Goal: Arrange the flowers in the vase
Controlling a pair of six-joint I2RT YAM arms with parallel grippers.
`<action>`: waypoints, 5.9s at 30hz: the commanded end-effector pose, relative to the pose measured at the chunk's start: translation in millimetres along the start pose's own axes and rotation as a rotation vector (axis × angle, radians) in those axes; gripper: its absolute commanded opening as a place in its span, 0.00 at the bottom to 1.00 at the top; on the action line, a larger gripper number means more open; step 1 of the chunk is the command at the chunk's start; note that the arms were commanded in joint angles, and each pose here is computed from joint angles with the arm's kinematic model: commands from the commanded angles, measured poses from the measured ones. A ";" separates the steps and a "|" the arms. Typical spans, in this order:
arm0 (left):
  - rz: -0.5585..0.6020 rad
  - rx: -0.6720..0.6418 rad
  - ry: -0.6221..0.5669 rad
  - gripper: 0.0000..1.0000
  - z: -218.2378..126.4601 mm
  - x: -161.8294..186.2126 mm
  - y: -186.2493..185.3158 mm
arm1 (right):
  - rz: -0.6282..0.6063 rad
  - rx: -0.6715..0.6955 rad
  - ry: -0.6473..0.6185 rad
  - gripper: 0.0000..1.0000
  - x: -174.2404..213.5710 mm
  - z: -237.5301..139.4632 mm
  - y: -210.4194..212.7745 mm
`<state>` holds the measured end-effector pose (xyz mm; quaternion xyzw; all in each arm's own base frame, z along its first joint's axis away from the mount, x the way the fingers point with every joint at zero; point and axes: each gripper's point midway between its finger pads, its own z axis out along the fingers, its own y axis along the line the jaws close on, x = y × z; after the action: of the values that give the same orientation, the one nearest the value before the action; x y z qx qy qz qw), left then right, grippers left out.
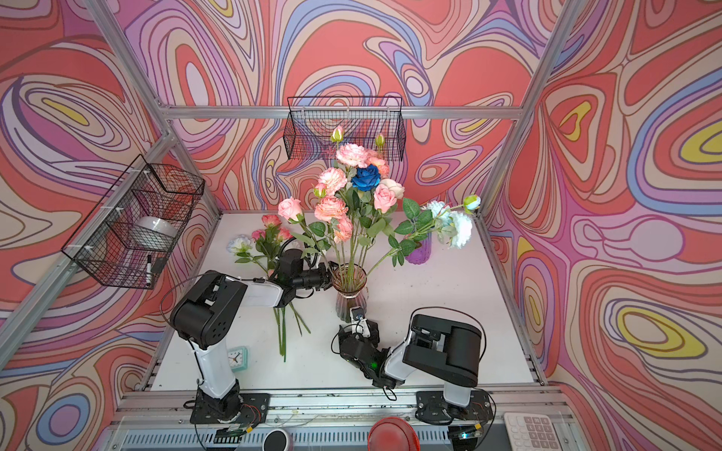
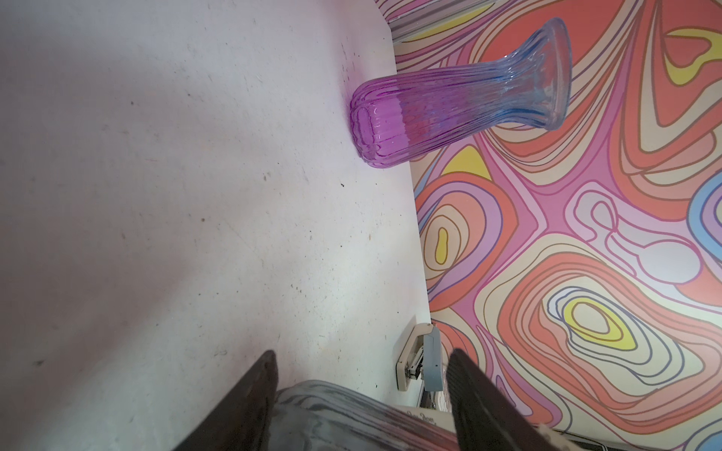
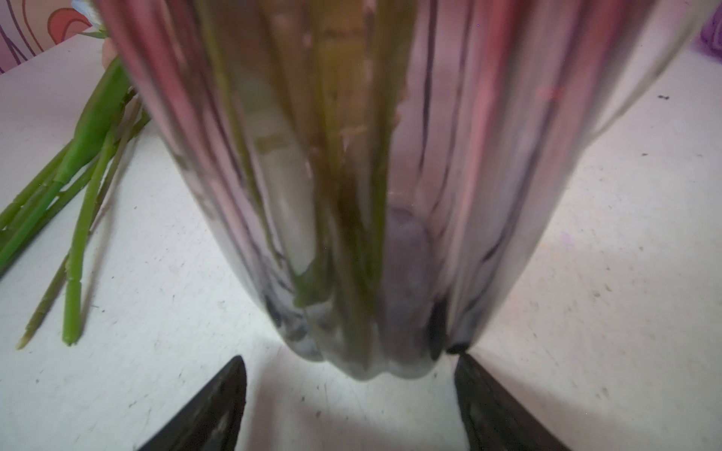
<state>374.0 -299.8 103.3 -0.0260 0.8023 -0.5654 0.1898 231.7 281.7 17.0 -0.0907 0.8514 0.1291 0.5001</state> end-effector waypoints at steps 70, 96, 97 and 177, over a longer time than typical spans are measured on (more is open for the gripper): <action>0.004 0.006 -0.185 0.70 -30.6 -51.3 14.4 | -0.167 0.019 0.229 0.86 40.9 67.5 -15.4; -0.053 -0.124 -0.278 0.70 -52.8 -60.7 48.4 | -0.201 0.062 0.255 0.86 41.8 84.7 -15.5; -0.054 -0.126 -0.279 0.70 -53.0 -60.9 49.3 | -0.204 0.058 0.257 0.86 42.2 85.0 -14.5; 0.110 -0.080 -0.173 0.33 -93.0 -44.1 -99.3 | 0.244 -0.332 0.179 0.34 -230.5 25.9 -14.4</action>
<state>362.3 -235.9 225.3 -0.0512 0.8107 -0.5134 0.2768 371.3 282.8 226.0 -0.0719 0.8442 0.3497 0.3999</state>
